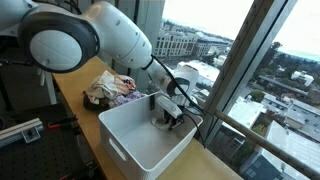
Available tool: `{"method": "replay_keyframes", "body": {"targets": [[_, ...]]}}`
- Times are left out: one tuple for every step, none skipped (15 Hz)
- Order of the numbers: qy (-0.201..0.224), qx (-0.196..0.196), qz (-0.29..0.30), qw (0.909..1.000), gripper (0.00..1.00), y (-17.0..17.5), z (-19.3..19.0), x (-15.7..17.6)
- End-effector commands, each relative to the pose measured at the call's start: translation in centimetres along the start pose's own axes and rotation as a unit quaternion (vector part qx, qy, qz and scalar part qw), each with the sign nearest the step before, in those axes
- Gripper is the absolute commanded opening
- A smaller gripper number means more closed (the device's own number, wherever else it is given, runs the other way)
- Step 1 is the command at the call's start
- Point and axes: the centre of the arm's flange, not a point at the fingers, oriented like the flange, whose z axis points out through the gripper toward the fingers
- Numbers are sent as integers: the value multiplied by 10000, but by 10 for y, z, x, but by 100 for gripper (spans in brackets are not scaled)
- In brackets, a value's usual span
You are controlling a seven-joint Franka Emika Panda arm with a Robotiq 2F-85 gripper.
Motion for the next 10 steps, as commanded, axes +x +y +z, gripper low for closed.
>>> {"method": "replay_keyframes", "body": {"targets": [[-122,79,94,9999,5,7,-13,8],[-172,126,114,9997,1,7,-21,0],[-185,143,134,9996,0,6,-32,-8],[-168,140,142,9997,0,5,-43,-15],[-116,110,146,9998,0,3,-60,-23],[-38,76,150,9999,1,0,-79,-27],[66,28,159,9998,1,-5,-101,-31],[161,1,169,9997,1,-9,-121,-34],[290,-62,175,9994,1,-14,-140,-35],[408,-125,177,9989,1,-20,-160,-38]]}}
